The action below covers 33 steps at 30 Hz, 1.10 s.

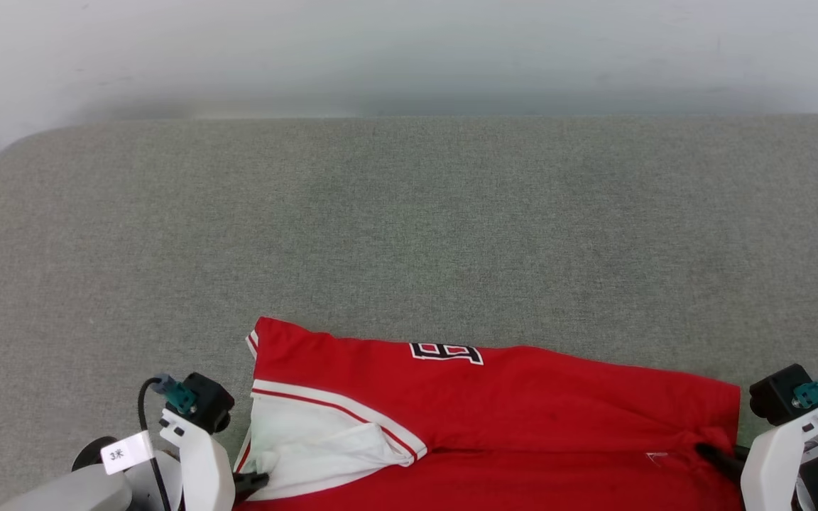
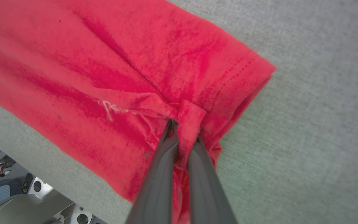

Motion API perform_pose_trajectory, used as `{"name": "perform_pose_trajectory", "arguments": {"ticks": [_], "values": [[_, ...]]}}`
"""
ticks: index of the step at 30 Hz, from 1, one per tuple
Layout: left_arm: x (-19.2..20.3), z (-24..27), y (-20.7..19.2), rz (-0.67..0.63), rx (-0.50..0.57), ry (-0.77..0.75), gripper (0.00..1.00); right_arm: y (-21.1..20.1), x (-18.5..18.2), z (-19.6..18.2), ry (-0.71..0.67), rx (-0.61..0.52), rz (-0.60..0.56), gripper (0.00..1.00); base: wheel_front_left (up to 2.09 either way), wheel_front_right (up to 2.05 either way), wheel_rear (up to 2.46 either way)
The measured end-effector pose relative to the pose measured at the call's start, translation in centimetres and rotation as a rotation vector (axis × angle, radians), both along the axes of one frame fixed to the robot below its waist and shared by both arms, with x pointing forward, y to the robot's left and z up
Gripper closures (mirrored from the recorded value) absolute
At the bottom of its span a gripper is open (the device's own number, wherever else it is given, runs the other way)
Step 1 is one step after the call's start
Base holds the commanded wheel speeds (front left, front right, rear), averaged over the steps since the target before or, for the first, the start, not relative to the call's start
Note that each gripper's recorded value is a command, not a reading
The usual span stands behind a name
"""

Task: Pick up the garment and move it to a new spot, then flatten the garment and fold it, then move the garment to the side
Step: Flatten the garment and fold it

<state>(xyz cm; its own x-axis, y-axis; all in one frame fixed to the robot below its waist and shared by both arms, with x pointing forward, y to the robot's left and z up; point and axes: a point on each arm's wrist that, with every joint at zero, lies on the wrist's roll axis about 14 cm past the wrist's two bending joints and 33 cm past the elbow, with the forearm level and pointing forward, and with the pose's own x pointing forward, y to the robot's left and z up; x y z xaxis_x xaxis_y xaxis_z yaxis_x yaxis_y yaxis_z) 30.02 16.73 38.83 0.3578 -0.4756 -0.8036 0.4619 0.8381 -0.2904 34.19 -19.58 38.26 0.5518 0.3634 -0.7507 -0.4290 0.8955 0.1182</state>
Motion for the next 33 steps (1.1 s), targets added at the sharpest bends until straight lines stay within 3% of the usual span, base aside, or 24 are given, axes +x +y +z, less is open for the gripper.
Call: {"name": "perform_pose_trajectory", "arguments": {"ticks": [1, 2, 13, 19, 26, 33], "values": [[0.4, 0.1, 0.1, 0.01, -0.004, -0.016, 0.0, 0.0, 0.0, -0.1, 0.001, 0.002, -0.002, 0.15, 0.0, 0.0, 0.0], [0.9, 0.3, 0.1, 0.02, -0.009, -0.042, 0.0, 0.0, 0.0, 0.0, -0.001, 0.002, -0.003, 0.0, 0.0, 0.0, 0.0], [6.1, 7.0, 1.3, 0.205, -0.058, -0.548, 0.0, -0.2, 2.6, 6.7, -0.28, 0.048, -0.013, 0.0, 0.0, 0.0, 0.0], [8.1, 10.4, 3.5, 0.359, -0.023, -0.789, 0.0, -2.3, 4.5, 9.7, -0.404, 0.065, -0.112, 0.0, 0.0, 0.0, 0.0], [9.3, 13.4, 5.4, 0.517, 0.034, -0.969, 0.0, -4.5, 4.6, 8.0, -0.364, 0.117, -0.279, 0.0, 0.0, 0.0, 0.0], [8.1, 14.4, 6.4, 0.616, 0.078, -1.09, 0.0, -4.3, 3.1, 4.2, -0.223, 0.168, -0.369, 0.0, 0.0, 0.0, 0.0]]}}
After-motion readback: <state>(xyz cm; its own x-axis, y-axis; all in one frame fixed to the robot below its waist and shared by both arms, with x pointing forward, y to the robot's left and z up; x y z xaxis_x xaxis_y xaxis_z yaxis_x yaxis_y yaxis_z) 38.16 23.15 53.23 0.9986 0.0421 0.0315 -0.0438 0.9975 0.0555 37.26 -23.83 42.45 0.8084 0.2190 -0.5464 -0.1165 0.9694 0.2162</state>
